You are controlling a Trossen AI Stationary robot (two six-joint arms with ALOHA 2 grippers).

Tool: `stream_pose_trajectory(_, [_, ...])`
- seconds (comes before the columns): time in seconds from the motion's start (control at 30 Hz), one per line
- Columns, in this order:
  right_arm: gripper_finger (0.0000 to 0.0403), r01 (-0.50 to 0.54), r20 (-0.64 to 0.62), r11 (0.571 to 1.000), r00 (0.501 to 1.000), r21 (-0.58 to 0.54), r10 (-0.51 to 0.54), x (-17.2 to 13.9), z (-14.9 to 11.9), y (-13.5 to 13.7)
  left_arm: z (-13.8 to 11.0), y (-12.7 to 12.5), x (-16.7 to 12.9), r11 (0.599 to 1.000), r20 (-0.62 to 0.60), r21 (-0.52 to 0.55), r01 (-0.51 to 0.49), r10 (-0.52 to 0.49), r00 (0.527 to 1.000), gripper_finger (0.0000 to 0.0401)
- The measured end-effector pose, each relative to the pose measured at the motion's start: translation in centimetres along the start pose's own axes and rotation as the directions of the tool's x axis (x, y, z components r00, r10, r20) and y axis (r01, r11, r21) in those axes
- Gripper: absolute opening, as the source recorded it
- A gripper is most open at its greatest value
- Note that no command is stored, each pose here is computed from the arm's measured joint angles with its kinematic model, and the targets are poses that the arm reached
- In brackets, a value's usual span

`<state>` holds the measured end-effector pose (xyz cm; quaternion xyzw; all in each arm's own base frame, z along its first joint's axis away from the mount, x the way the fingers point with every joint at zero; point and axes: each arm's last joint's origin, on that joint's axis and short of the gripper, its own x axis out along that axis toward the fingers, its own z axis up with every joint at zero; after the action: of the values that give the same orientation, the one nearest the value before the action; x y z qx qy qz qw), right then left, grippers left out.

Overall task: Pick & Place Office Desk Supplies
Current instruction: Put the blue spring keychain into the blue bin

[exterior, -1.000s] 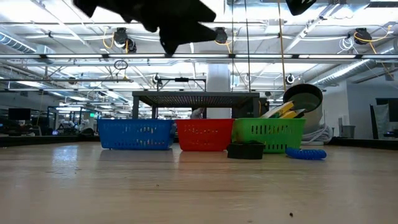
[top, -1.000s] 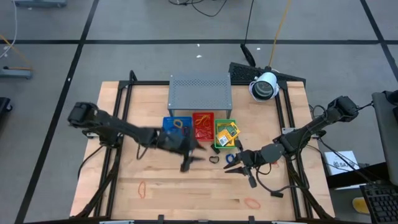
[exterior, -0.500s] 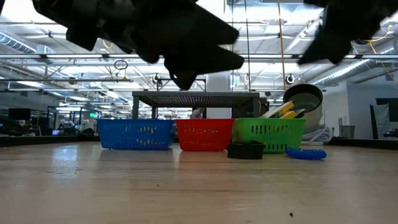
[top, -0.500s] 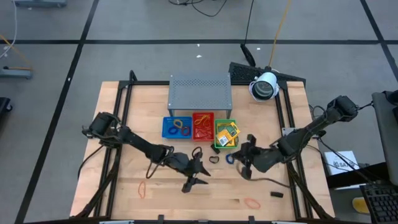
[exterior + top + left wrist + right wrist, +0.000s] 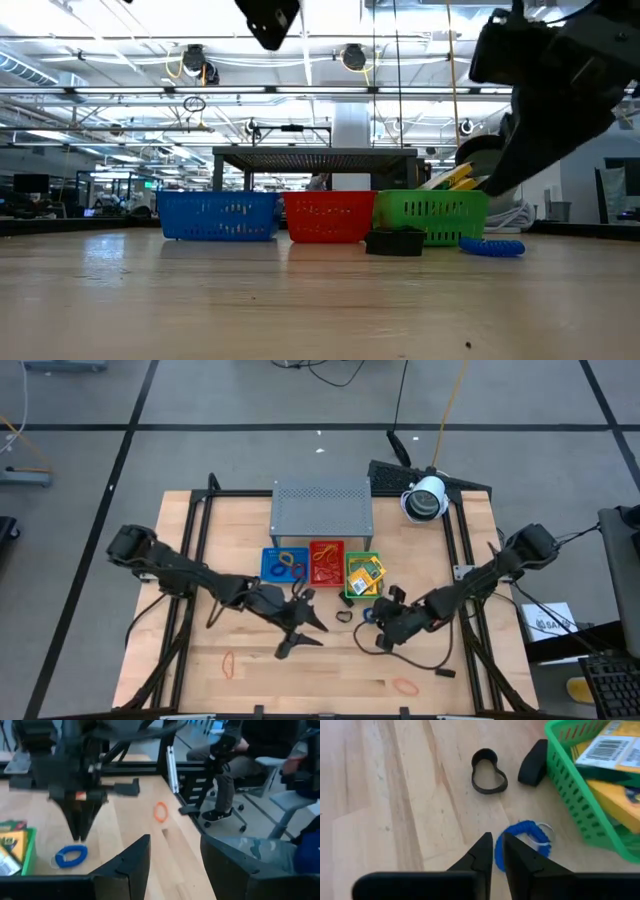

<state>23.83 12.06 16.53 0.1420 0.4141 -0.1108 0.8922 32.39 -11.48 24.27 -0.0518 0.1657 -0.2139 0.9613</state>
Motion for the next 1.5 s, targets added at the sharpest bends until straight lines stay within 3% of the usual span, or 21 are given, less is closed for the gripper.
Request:
stream_pose_trajectory(0.47, [0.0167,-0.01,-0.047,1.0,0.999,0.008,0.01,2.0,-1.1,-0.5,0.0,-1.9,-0.5,0.999,-0.025,0.028,0.025,-0.025,0.999,0.0179])
stream_pose_trajectory(0.7, [0.0193,-0.045,-0.007,0.999,0.999,0.031,0.045,2.8,-3.1,-1.9,-0.1,-2.2,-0.4,0.999,-0.023,0.031,0.026,-0.026,0.999,0.0179])
stream_pose_trajectory(1.23, [0.0144,-0.073,0.043,0.997,0.996,-0.014,0.074,3.4,-6.2,-4.6,0.0,-2.1,-0.4,1.0,-0.012,0.029,0.0,0.0,1.0,0.0179])
stream_pose_trajectory(1.37, [0.0107,-0.06,0.03,0.998,0.998,-0.01,0.06,3.5,-6.6,-5.0,0.0,-2.1,-0.4,1.0,-0.013,0.024,0.0,0.0,1.0,0.0179])
stream_pose_trajectory(1.5, [0.0034,-0.047,0.042,0.997,0.998,0.061,0.045,3.5,-6.6,-5.1,0.0,-2.1,-0.4,1.0,-0.013,0.024,0.0,0.0,1.0,0.0179])
